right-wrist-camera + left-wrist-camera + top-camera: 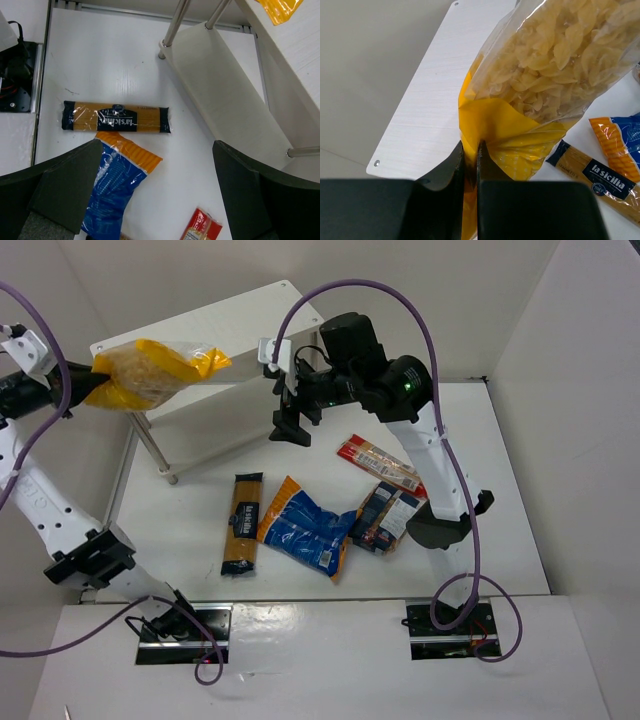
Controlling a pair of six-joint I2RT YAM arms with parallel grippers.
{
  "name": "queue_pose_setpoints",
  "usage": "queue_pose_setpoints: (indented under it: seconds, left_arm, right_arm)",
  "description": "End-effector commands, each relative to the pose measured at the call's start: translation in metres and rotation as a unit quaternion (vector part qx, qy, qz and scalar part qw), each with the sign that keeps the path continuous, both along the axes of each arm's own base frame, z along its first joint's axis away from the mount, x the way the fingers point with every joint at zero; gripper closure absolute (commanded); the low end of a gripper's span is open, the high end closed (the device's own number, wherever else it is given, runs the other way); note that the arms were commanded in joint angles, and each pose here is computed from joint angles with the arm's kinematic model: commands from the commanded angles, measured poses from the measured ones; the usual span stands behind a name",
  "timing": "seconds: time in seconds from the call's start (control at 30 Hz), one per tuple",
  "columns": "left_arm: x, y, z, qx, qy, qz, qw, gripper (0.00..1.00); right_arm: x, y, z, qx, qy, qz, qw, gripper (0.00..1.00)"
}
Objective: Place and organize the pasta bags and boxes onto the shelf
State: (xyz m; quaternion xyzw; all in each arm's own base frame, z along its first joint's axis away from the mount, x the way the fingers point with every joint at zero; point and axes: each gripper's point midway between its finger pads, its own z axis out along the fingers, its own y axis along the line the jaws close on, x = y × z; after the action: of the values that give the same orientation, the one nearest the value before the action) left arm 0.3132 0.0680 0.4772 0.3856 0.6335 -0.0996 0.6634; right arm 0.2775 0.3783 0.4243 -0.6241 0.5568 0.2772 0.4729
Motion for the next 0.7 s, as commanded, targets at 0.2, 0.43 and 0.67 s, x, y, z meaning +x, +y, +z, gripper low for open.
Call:
queue_pose_setpoints:
  seconds: [0.2,0.43,0.67]
  left_arm:
    - [-0.015,-0.033,0.071,0.017,-0.141,-0.131,0.981,1.0]
    - [-0.011,-0.039,0.079,0.024,-0.141,-0.15,0.978,1.0]
    - [0.004,-0.033,0.071,0.015,-0.132,-0.159,0.978,1.0]
  right_arm:
    - [-0.012,0.001,0.004,0.007,0.013,0.01,1.0,0.01]
    - [-0.01,0.001,0.001,0.002,0.015,0.006,1.0,0.01]
    - [-0.004,0.005,-0.008,-0.006,0.02,0.002,1.0,0.01]
